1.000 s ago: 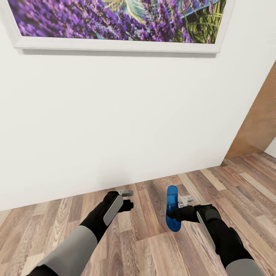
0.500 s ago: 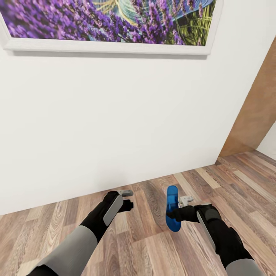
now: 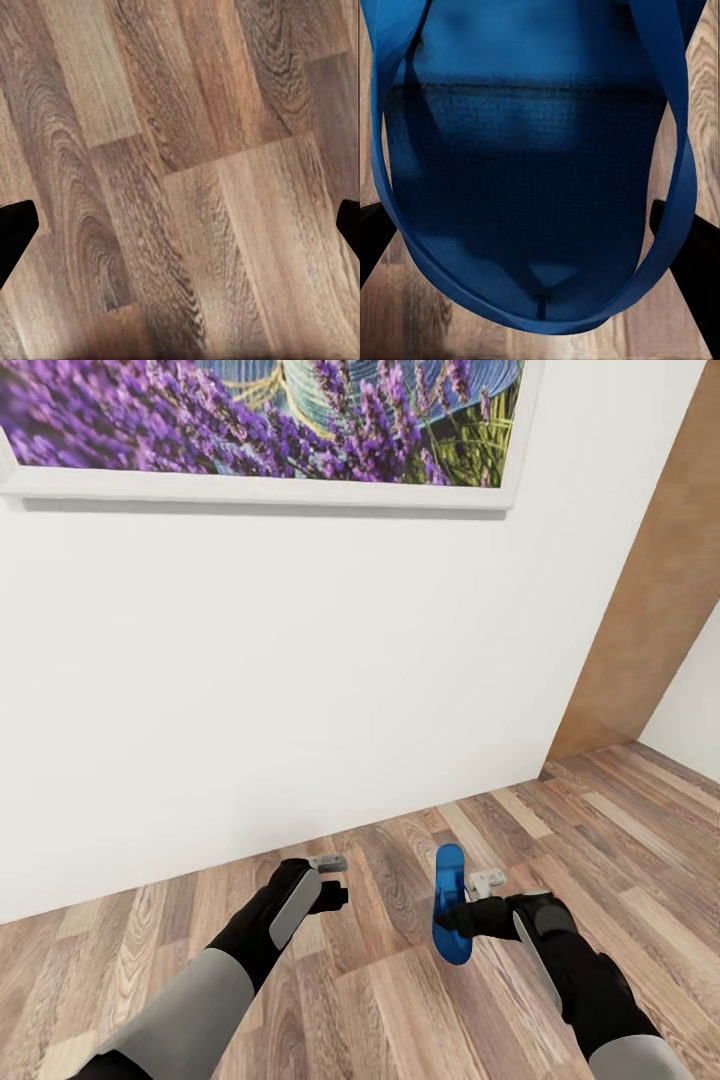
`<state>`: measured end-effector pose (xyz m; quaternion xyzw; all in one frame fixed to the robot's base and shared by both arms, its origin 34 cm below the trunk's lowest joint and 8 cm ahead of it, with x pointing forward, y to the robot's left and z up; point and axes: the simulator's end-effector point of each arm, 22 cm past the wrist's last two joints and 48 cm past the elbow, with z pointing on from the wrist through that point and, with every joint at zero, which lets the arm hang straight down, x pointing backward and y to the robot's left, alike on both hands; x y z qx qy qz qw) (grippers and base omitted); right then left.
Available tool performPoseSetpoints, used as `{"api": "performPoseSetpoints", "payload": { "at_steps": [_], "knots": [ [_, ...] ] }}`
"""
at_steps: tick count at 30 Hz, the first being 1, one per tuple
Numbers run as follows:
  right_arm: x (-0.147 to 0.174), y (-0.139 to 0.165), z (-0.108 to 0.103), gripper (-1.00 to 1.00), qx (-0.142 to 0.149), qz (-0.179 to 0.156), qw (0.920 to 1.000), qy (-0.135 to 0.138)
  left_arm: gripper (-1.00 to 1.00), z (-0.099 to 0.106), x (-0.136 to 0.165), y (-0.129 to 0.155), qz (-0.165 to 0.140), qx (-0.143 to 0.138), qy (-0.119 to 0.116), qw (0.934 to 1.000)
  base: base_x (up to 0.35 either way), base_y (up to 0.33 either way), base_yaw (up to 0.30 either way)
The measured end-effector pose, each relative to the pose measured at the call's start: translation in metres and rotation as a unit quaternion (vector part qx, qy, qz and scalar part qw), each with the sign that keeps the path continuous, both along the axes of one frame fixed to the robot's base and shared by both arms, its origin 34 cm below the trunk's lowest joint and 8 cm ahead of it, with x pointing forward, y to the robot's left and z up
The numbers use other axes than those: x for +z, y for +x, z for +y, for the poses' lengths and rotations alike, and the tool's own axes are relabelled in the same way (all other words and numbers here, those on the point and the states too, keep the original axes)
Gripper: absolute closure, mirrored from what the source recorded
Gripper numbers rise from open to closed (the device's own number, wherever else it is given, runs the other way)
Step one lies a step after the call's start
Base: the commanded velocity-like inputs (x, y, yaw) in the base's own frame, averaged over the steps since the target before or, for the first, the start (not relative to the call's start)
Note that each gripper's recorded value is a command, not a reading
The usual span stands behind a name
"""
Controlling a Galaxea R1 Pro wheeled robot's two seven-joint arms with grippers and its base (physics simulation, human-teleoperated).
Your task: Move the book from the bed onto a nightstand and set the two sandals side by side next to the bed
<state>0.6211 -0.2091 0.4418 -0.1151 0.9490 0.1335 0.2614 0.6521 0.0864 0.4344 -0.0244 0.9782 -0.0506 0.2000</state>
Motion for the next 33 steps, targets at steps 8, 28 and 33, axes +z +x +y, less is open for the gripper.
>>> {"api": "performPoseSetpoints", "payload": {
  "at_steps": [8, 28, 33],
  "knots": [
    [0.0021, 0.0006, 0.0000, 1.00, 0.000, -0.002, 1.0000, 0.000, -1.00, 0.0000, 0.0022, 0.0004, -0.001, 0.000, 0.000, 1.0000, -0.225, 0.000, -0.095],
    [0.0034, 0.0008, 0.0001, 1.00, 0.000, -0.003, 1.0000, 0.000, -1.00, 0.0000, 0.0034, 0.0003, -0.002, -0.001, 0.000, 1.0000, -0.134, 0.002, -0.015],
    [0.0033, 0.0007, 0.0001, 1.00, 0.000, -0.003, 1.0000, 0.000, -1.00, 0.0000, 0.0033, -0.0001, -0.001, -0.001, 0.000, 1.0000, -0.050, 0.124, -0.001]
  ]
}}
